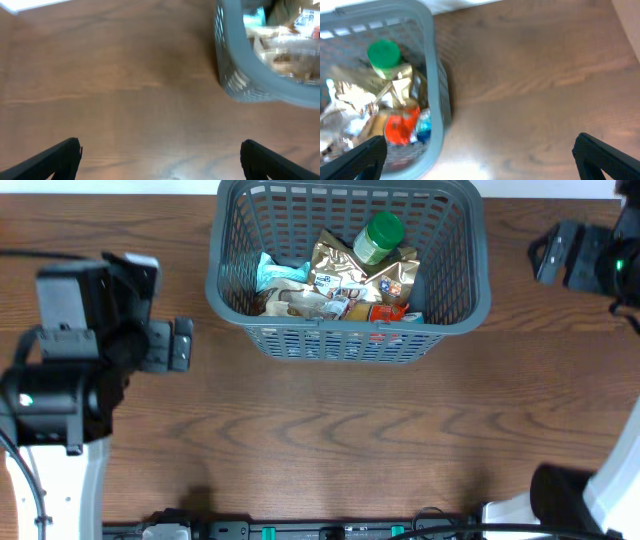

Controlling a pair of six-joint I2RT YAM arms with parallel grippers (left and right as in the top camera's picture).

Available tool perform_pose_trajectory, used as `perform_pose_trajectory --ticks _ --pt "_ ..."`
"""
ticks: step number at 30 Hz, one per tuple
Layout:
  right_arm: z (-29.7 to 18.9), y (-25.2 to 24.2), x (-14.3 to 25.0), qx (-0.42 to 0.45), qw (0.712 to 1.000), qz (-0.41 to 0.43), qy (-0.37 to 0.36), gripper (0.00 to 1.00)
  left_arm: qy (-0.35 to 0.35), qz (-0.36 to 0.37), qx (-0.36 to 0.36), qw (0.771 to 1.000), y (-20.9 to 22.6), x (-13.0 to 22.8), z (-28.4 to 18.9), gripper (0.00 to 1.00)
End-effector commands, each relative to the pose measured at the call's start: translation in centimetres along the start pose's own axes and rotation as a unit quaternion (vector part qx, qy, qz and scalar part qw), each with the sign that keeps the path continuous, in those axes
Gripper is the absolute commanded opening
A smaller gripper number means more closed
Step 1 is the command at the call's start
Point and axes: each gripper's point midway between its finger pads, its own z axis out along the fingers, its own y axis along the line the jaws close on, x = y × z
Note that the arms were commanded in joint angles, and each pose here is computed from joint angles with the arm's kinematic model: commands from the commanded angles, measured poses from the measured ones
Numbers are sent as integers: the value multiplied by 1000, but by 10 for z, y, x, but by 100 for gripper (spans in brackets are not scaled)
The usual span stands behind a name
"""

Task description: Pack container

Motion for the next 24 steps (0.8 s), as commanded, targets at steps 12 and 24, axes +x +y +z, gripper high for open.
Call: perform_pose_trajectory --ticks 12,24 --pt "81 31 134 12 999 -36 9 99 -109 -5 23 994 -27 68 29 98" --pt "71 28 198 -20 998 -29 -53 99 -125 -36 27 991 -29 74 23 98"
